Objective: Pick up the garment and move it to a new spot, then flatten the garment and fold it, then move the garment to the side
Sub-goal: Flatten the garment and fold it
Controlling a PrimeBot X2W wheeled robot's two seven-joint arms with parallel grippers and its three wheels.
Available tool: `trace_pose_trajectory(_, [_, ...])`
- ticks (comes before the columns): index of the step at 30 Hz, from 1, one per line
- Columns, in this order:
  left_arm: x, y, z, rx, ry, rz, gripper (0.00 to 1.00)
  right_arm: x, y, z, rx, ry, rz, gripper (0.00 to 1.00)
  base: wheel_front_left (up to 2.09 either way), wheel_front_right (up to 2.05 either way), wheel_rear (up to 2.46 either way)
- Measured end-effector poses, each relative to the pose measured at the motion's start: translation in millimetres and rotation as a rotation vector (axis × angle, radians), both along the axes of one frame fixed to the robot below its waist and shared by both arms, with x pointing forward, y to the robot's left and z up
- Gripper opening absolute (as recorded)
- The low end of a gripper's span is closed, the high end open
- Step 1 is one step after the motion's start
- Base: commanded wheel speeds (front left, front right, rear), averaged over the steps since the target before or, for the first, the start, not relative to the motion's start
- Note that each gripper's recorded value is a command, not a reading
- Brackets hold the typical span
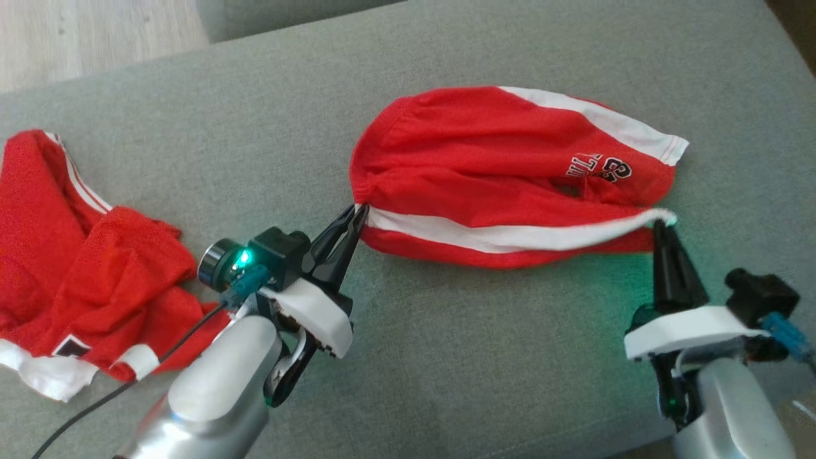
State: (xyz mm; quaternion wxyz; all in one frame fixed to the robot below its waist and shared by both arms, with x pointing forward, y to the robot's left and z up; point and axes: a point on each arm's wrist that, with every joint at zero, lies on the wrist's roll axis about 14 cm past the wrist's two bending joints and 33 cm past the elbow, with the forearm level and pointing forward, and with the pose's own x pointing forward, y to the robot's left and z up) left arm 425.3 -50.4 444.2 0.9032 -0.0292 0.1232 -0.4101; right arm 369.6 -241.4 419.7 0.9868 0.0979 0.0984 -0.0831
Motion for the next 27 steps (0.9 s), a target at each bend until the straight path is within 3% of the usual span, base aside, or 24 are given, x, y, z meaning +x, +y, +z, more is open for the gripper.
trace_pose_trajectory(11, [1,13,37,0.009,-0.082,0.001,0.0,18,4,105,-0.09,-0.328,0.032,0.0,0.0,0.0,0.0])
trace_pose_trajectory(16, [23,18,108,-0.024,-0.226,0.009,0.0,28,13,154,-0.14,-0.426,0.073,0.0,0.0,0.0,0.0])
trace_pose_trajectory(21, [37,26,187,-0.084,-0.351,0.046,0.0,44,24,233,-0.233,-0.578,0.146,0.0,0.0,0.0,0.0])
trace_pose_trajectory(27, [44,54,252,-0.145,-0.468,0.165,0.0,48,32,295,-0.35,-0.674,0.202,0.0,0.0,0.0,0.0])
